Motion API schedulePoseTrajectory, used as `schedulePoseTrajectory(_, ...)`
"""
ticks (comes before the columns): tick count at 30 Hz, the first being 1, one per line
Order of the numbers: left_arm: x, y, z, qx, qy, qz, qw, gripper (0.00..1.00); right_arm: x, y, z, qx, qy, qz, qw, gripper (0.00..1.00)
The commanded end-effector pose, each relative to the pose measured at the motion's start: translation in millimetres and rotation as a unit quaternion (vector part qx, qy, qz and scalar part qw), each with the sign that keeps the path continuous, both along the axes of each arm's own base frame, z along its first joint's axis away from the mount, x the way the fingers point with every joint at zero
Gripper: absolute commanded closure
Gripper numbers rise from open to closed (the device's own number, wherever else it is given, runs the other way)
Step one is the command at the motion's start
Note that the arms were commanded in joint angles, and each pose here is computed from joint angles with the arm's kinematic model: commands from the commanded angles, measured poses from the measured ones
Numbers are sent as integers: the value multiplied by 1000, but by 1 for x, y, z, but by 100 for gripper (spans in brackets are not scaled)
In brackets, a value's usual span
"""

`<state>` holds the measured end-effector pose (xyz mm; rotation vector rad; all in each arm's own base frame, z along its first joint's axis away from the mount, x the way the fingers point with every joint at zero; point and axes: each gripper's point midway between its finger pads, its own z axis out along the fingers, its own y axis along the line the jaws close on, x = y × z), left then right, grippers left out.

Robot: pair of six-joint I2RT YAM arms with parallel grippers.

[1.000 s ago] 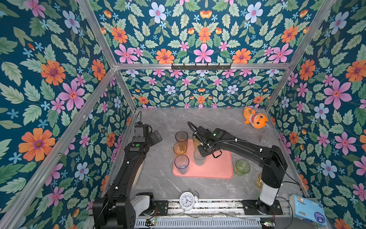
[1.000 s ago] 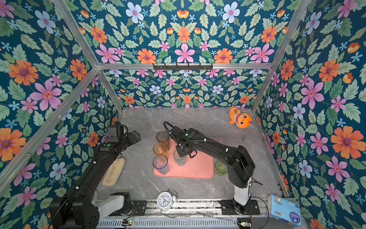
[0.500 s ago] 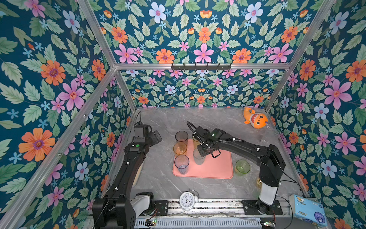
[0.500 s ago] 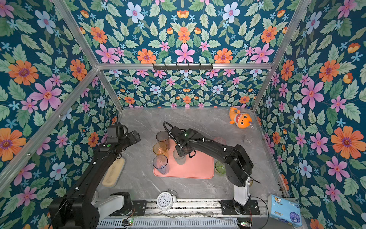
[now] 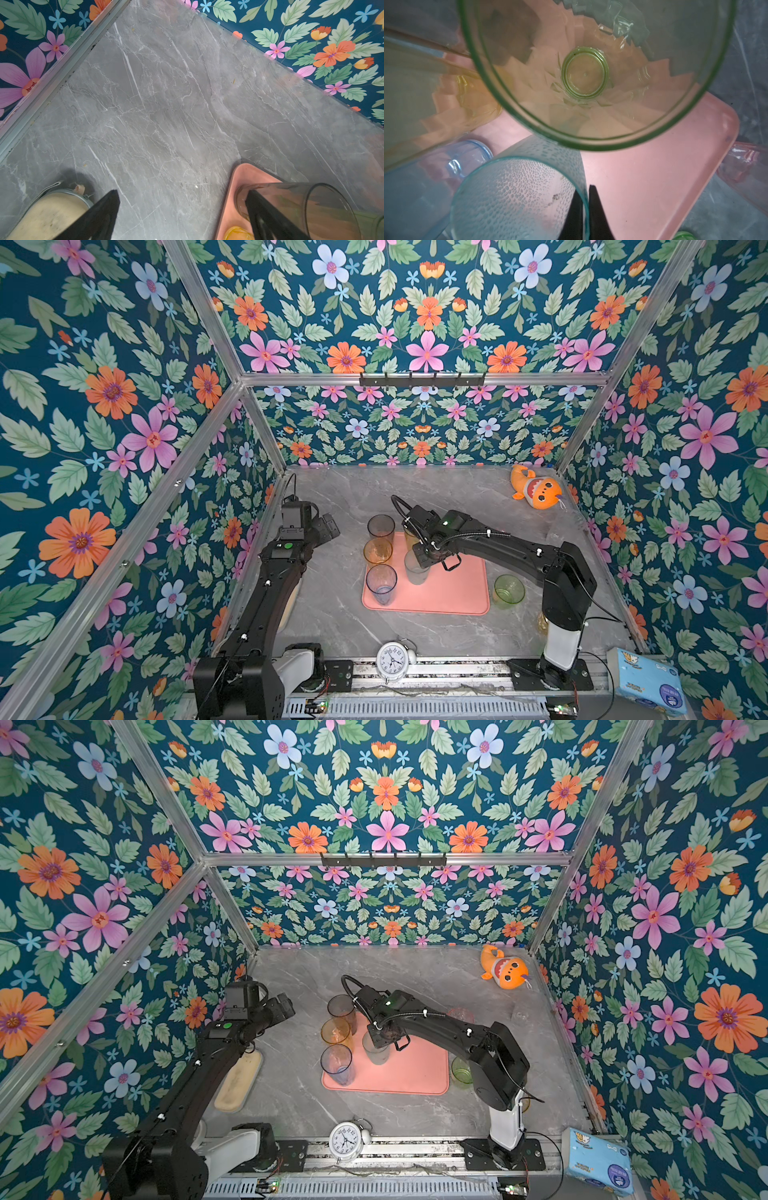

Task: Place the glasses into the tray
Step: Place the glass on the tray.

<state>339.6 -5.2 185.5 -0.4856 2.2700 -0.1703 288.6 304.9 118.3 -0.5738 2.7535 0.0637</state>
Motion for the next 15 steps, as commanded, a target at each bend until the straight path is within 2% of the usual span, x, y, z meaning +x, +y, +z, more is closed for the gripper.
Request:
schedulePoseTrajectory(1, 1, 2, 3, 6, -5, 2, 1000, 2, 5, 0, 2, -2, -11, -9, 1000, 100)
schedulePoseTrajectory(6, -1, 3, 3, 8, -5, 3, 1000, 2, 6, 1, 2, -1, -12, -10, 1000, 97)
schedulePoseTrajectory(15, -2, 4, 5, 10, -6, 4, 1000, 2, 6, 2, 4, 1, -12, -13, 1000, 85)
